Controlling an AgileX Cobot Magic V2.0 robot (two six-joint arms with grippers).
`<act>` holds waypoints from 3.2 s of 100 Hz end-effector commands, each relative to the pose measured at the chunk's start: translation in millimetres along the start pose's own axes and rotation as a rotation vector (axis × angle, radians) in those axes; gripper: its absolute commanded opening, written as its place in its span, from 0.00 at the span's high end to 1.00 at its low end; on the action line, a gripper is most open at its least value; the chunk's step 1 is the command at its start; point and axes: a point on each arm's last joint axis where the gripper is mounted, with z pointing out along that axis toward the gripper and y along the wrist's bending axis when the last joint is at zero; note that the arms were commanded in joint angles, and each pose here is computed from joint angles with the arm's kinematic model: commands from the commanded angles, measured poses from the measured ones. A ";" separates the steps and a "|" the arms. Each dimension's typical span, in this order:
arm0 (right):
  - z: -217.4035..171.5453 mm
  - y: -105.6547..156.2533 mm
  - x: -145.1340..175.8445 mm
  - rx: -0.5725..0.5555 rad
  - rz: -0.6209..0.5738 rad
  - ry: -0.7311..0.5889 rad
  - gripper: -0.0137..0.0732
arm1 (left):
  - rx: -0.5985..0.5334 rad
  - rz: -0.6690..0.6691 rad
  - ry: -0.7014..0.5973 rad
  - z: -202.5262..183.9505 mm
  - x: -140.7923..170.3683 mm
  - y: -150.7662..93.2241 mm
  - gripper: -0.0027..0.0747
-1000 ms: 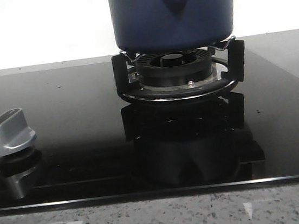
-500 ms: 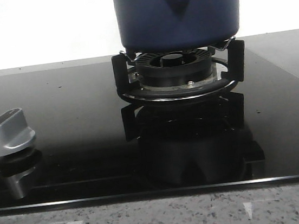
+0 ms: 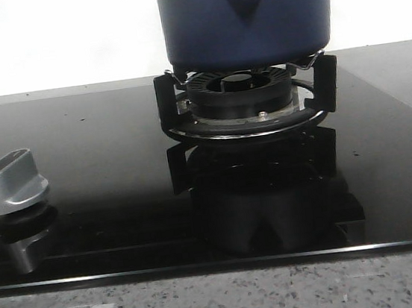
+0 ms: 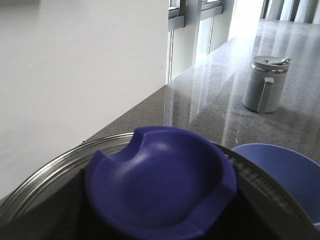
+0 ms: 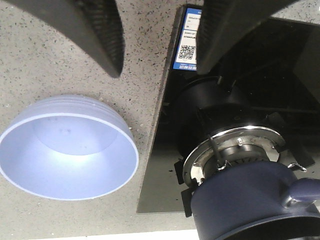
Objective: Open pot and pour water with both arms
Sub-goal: 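Reach the right gripper to the light blue bowl rim and grasp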
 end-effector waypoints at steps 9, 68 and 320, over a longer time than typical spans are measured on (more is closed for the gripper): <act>-1.2 0.2 -14.8 0.005 0.000 -0.071 0.50 | 0.026 -0.013 -0.175 -25.1 -56.2 -17.5 0.56; -1.2 0.2 -14.8 0.005 0.000 -0.071 0.50 | -0.154 -0.068 -0.125 -115.4 -69.0 -3.7 0.56; 194.0 -131.4 -70.3 0.444 0.765 0.611 0.75 | -0.299 -0.042 -0.102 -197.4 -33.8 -60.9 0.56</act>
